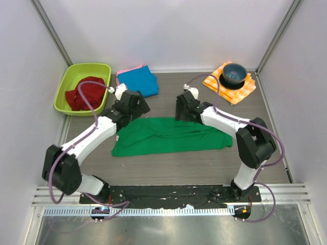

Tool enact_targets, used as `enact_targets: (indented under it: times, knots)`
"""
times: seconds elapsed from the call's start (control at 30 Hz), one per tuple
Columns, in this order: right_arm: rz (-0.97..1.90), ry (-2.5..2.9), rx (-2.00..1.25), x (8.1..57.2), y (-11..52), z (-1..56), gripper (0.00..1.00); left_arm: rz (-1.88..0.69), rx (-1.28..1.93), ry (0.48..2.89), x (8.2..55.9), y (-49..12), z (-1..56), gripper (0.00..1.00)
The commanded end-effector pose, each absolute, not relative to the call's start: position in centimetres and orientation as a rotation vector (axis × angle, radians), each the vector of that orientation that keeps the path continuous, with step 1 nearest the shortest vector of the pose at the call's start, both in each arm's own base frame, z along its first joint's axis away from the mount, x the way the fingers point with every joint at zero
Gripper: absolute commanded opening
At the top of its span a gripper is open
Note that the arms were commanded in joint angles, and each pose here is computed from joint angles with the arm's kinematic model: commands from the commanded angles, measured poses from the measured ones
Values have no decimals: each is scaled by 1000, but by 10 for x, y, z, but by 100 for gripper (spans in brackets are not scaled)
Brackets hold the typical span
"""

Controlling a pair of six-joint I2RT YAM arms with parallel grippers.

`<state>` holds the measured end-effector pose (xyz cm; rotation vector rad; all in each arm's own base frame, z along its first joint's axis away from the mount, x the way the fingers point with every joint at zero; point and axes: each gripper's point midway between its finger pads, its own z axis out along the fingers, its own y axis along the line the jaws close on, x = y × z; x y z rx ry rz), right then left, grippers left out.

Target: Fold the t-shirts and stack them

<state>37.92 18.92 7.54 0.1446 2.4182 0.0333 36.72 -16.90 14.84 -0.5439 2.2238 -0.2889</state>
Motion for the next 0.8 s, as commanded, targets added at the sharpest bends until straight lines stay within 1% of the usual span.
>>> enact_targets:
  times: [0.0,0.03,0.07,0.1,0.13,0.17,0.2,0.23,0.27,0.37,0.53,0.57,0.77]
  knots:
    - [384,2402,-206,364,276,117,70,-182,-577,2237,332,-135,167,100]
    - [419,2412,-260,359,291,112,71,-139,-611,2237,325,-125,162,100]
    - [453,2383,-315,360,306,120,72,-107,-633,2243,316,-117,160,100]
    - [488,2378,-375,354,322,121,72,-96,-655,2230,304,-108,157,100]
    - [499,2406,-410,352,332,107,72,-87,-707,2191,300,-99,159,100]
    - [584,2397,-465,349,350,115,72,-85,-737,2184,293,-93,156,100]
    - [614,2404,-490,348,358,111,72,-71,-766,2187,285,-84,146,100]
    - [644,2406,-511,346,368,108,72,-110,-800,2140,280,-79,155,100]
    - [723,2408,-547,345,383,103,71,-112,-847,2120,276,-73,153,100]
    - [835,2373,-605,344,411,99,69,-141,-868,2084,267,-66,153,100]
    - [897,2381,-657,345,440,88,69,-101,-857,2089,258,-57,154,100]
    - [899,2398,-662,345,442,79,68,-98,-853,2086,257,-56,156,100]
    - [918,2398,-698,335,457,74,68,-97,-835,2075,256,-53,157,100]
